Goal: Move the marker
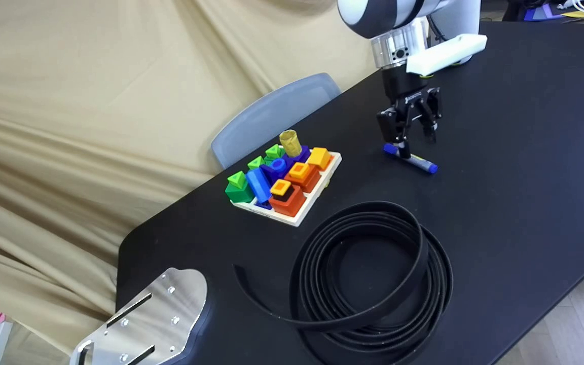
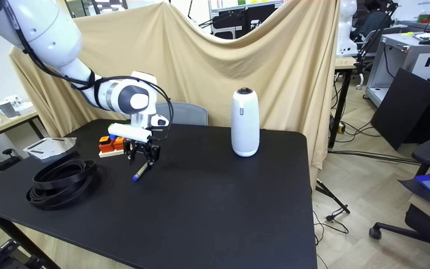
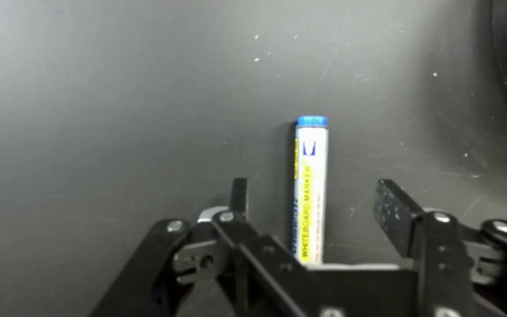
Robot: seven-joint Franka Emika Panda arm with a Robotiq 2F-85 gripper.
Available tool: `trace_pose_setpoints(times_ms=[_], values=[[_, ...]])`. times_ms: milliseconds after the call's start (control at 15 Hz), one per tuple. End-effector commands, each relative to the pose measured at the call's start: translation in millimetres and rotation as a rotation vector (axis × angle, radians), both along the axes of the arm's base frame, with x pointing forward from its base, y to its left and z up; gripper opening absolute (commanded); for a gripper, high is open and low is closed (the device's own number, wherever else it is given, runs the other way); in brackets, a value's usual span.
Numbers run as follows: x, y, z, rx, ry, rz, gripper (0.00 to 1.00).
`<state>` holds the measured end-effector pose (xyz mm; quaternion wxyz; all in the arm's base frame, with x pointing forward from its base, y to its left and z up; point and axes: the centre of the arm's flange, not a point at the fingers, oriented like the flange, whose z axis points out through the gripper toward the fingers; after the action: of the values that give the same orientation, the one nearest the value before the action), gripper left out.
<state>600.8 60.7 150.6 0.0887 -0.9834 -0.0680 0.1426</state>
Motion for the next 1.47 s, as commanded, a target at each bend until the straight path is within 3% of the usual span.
trace_pose_setpoints(times_ms=[0, 133, 267, 333, 467, 1400], values=[[-4, 17, 28, -0.105, -0.125, 0.048, 1.00], [-2, 28, 34, -0.158, -0.235, 0.061, 1.00], [1, 39, 37, -0.162, -0.362, 0.032, 1.00], [15, 35, 31, -0.116, -0.291, 0.071, 1.00], [13, 42, 32, -0.122, -0.344, 0.063, 1.00], [4, 44, 25, -0.145, -0.363, 0.060, 1.00]])
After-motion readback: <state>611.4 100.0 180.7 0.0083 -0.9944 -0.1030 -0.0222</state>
